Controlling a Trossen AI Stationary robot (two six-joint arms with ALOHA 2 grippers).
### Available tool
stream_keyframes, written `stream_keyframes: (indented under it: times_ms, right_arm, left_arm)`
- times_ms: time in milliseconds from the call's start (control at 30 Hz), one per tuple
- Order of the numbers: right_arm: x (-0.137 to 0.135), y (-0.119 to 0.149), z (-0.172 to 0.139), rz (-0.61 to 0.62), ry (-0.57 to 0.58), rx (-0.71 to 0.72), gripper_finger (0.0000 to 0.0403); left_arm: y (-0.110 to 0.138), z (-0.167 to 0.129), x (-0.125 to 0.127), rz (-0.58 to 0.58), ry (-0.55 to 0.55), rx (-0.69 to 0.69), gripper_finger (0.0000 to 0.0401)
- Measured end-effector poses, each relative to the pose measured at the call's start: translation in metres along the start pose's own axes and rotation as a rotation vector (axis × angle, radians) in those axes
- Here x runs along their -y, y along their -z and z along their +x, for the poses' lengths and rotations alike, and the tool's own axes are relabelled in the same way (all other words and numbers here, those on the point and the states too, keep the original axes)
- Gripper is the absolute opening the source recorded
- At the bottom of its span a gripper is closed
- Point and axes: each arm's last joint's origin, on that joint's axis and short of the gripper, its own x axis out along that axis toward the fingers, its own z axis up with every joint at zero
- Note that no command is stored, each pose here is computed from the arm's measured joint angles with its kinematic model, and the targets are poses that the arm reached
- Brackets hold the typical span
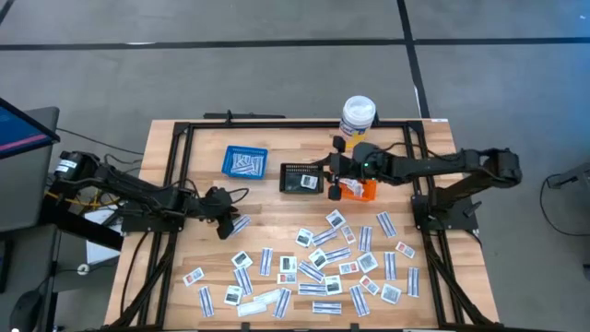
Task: Pick & Place First Aid Supplies
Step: Put the bandage into the blue container
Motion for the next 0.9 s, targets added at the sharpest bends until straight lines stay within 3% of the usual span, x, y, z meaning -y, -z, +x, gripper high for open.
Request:
stream_keyframes:
  times_ms: [200,300,467,667,900]
  right_arm:
    - [-0.002,0.012,0.015,-0.045,-0.012,-0.055,0.0077]
    - [0.0,0.006,0.018,-0.106,-0.009,-0.04,0.0077]
    - [0.005,-0.012,0.019,-0.095,0.009,0.015,0.0077]
    - [0.008,-0.012,0.022,-0.151,0.017,0.007,0.0077]
    - [0.023,-0.014,0.018,0.061,0.007,0.037,0.0077]
  left_arm:
    - [0.005,0.008,0.0,-0.05,-0.019,-0.045,0.0106]
    - [0.005,0.011,0.002,-0.058,-0.012,-0.055,0.0106]
    - [0.004,0.013,0.003,-0.063,0.001,-0.049,0.0106]
    - [0.004,0.014,0.004,-0.095,0.017,-0.045,0.0106]
    - [0.007,0.016,0.005,-0.061,0.015,-0.061,0.0106]
